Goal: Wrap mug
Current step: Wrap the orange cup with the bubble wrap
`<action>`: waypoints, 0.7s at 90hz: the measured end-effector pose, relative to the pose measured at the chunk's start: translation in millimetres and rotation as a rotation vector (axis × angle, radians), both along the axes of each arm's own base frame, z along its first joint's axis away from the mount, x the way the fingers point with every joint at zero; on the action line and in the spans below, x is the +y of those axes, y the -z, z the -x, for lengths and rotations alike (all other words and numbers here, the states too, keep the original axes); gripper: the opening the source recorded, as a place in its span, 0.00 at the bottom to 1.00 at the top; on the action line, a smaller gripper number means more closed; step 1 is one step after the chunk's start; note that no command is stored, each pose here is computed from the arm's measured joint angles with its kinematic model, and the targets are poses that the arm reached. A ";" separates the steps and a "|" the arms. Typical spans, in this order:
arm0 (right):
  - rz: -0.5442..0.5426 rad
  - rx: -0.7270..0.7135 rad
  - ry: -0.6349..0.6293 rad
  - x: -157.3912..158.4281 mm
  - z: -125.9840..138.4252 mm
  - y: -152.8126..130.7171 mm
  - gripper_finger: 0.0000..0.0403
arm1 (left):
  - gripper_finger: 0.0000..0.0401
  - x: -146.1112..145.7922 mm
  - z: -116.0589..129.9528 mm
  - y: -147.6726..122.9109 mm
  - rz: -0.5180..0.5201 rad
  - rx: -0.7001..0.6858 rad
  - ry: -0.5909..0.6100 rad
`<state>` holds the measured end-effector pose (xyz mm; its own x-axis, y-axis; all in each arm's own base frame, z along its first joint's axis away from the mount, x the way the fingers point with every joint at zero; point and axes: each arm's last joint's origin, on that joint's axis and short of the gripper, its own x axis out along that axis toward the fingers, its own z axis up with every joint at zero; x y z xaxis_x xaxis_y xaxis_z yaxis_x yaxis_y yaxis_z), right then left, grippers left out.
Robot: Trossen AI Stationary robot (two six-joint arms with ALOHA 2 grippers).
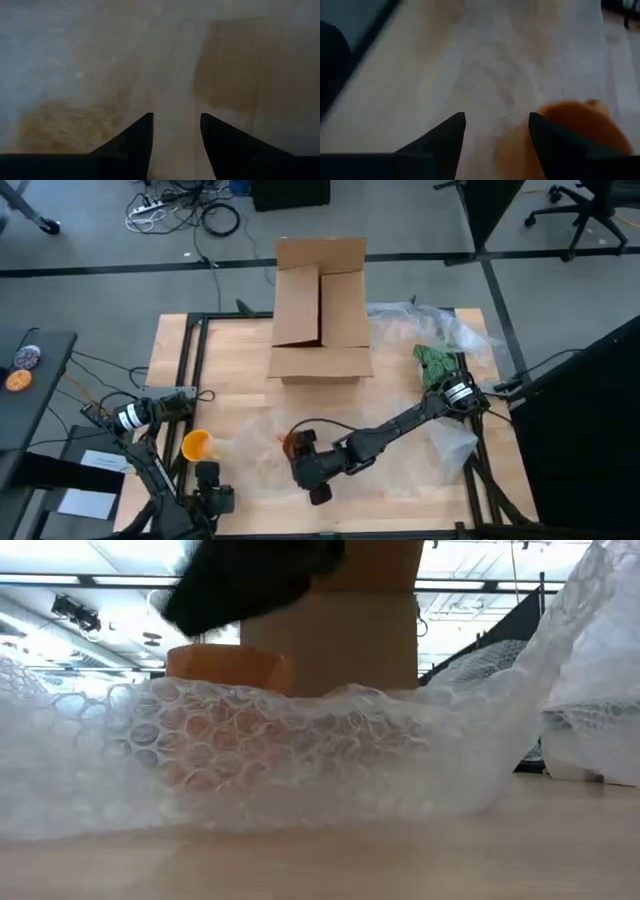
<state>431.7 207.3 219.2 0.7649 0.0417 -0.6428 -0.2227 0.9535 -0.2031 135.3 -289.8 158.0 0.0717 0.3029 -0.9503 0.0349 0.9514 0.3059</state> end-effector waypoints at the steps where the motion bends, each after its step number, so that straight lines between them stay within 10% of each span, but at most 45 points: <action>1: 0.000 -0.004 -0.001 1.2 0.6 -0.9 0.49 | 0.37 -0.1 0.0 0.7 0.004 0.000 0.000; 23: 0.010 -0.098 -0.022 23.1 20.1 -30.4 0.49 | 0.35 1.8 1.5 12.8 0.052 0.005 -0.014; 45: 0.019 -0.119 -0.031 39.5 31.7 -35.2 0.49 | 0.03 14.0 -1.3 14.1 -0.032 0.028 -0.117; 63: 0.007 -0.116 -0.020 43.1 34.4 -34.9 0.49 | 0.00 12.5 -2.7 8.4 -0.021 0.065 -0.162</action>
